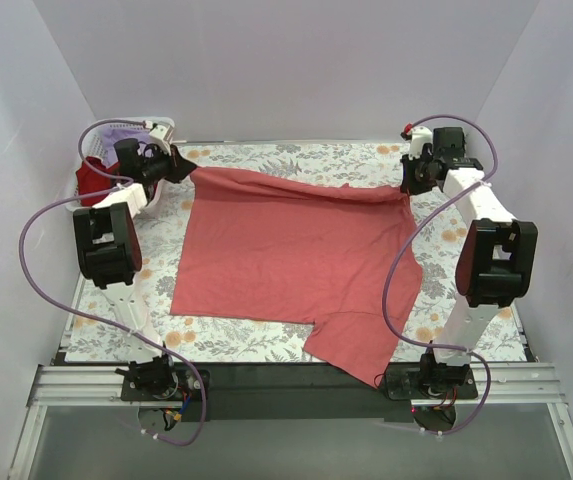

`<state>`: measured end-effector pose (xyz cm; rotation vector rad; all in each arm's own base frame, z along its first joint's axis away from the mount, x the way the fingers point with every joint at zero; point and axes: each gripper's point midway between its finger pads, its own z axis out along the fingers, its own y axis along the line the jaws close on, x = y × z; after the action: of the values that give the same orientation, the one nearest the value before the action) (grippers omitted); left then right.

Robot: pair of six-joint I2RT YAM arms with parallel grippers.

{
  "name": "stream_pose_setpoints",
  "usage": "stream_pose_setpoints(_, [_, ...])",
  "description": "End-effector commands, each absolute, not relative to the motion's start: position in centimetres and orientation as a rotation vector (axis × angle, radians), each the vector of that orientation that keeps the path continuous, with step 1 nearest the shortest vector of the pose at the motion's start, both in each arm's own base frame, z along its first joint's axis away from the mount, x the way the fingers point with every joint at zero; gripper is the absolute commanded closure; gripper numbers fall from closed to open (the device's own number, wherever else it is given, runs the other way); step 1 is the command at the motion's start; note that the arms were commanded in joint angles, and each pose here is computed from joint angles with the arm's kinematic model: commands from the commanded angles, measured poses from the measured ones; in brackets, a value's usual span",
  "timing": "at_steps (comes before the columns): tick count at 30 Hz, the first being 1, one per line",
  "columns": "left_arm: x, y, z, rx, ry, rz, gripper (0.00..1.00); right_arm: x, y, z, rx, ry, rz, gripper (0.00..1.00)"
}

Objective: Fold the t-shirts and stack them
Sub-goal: Fold the tshirt

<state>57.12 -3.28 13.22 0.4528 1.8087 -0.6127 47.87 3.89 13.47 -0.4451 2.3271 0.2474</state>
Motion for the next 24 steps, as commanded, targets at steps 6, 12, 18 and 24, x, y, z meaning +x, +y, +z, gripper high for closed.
stream_pose_setpoints(6, [53.5,-2.8,15.9,0.572,1.776,-0.582,1.00,45.0,4.6,14.4,-0.447,2.321,0.285,0.99])
stream_pose_setpoints(12, [51.4,-2.8,13.5,0.613,1.841,-0.568,1.00,43.5,4.4,12.6,-0.462,2.364,0.284,0.99])
stream_pose_setpoints(18, [49.7,-2.6,10.6,0.642,1.906,-0.555,1.00,42.1,4.3,10.4,-0.471,2.419,0.291,0.99])
stream_pose_setpoints(24, [49.1,-1.8,7.3,0.616,2.000,-0.525,1.00,41.0,4.5,8.1,-0.469,2.478,0.315,0.99])
